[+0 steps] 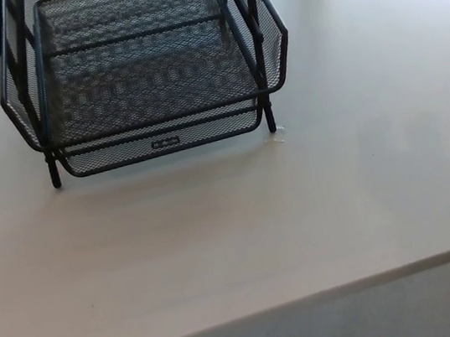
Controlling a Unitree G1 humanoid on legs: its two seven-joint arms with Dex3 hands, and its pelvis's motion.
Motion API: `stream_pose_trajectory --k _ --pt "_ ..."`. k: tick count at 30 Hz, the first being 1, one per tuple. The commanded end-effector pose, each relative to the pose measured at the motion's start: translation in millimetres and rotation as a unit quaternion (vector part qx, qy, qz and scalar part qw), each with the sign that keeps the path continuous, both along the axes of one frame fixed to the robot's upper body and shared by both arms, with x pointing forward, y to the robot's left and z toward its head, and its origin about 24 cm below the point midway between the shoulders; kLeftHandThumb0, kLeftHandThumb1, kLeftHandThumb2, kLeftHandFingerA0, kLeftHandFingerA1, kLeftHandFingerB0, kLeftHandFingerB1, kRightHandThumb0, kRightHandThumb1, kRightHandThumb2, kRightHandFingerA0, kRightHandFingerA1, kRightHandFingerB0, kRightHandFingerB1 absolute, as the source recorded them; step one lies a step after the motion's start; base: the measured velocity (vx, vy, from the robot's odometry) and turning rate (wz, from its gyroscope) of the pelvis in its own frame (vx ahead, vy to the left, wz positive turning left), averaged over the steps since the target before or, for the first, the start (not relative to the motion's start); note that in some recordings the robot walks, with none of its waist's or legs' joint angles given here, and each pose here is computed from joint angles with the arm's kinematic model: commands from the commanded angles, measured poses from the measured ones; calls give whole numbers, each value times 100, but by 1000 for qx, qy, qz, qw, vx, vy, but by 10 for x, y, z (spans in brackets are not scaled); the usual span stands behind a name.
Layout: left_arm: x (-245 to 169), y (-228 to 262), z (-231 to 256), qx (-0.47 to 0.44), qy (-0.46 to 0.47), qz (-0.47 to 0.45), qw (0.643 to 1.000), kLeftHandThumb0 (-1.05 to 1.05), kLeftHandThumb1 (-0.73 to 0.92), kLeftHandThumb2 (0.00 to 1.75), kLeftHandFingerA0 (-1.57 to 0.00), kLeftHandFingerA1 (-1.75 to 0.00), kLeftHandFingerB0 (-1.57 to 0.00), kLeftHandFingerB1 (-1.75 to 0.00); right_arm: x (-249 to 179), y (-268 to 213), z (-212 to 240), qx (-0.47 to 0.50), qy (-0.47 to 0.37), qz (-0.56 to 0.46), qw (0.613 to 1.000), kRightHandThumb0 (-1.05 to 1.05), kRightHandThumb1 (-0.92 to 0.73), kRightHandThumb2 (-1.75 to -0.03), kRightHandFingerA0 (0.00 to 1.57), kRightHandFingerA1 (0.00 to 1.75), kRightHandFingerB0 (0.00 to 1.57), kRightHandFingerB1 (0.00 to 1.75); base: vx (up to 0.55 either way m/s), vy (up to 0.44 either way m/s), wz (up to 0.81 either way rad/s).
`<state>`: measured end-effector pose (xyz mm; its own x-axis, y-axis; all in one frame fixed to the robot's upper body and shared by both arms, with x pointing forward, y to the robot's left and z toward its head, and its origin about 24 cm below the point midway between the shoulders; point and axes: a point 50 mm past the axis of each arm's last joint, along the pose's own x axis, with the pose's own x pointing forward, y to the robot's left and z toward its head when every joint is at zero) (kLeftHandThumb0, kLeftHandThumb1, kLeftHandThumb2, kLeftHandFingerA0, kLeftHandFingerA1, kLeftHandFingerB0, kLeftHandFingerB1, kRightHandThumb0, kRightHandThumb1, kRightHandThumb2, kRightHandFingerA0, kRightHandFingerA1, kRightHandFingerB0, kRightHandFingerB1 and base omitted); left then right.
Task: The robot uses its right hand to press on the stapler that is in the middle of the desk
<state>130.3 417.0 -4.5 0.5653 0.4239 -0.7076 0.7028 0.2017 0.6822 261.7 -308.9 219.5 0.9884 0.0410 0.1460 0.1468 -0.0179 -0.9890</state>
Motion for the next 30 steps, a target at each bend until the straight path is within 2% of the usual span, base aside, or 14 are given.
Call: stream_pose_trajectory --k 1,2,3,12,13,16,19,24,25,28,29,30 --pt "-18 50 46 9 6 4 1000 -76 56 96 0 -27 0 -18 58 165 -23 -7 23 10 1000 -76 -65 -60 12 42 14 33 0 0 0" --pt "-11 42 55 9 7 3 1000 -76 56 97 0 -27 0 -18 81 257 -29 -7 14 32 999 -39 -35 -95 0 52 0 50 0 0 0" --pt "-6 41 51 11 8 2 1000 -77 56 97 0 -27 0 -18 85 369 -27 -4 9 53 999 -40 -34 -97 0 52 0 50 0 0 0" --pt "-9 35 48 13 6 -5 1000 -77 56 98 0 -29 0 -19 49 994 -139 3 1 163 987 -40 -35 -98 0 52 0 50 0 0 0" --pt "-10 38 45 13 6 -4 1000 -78 57 98 0 -28 0 -19 43 1034 -160 8 -6 174 985 -79 -68 -61 14 41 16 30 0 0 0" --pt "-12 40 44 13 6 -3 1000 -78 57 98 0 -28 0 -18 32 1107 -190 10 -8 183 983 -80 -67 -61 11 43 15 32 0 0 0" --pt "-17 41 40 10 3 1 1000 -79 57 97 -1 -28 0 -18 -14 1302 -230 7 -20 223 975 -84 -63 -60 2 40 11 31 0 0 0" --pt "-18 33 43 4 -1 6 1000 -80 56 96 -2 -27 0 -18 -75 1467 -238 12 -33 244 969 -84 -63 -59 0 37 10 31 0 0 0" --pt "-42 35 32 4 5 5 1000 -79 57 97 0 -26 0 -18 -99 1500 -259 14 -42 251 967 -85 -62 -59 3 38 13 31 0 0 0" --pt "-51 40 20 8 4 4 1000 -80 57 97 -2 -27 0 -18 -112 1586 -238 17 -43 267 963 -86 -64 -59 0 38 12 32 0 0 0" --pt "-55 39 12 10 8 2 1000 -79 58 99 0 -27 0 -18 -119 1604 -235 15 -45 268 962 -83 -50 -94 2 26 10 36 0 0 0" --pt "-63 37 1 12 14 -2 1000 -79 58 99 0 -27 0 -18 -128 1628 -231 11 -47 271 961 -83 -50 -94 2 26 10 36 0 0 0"
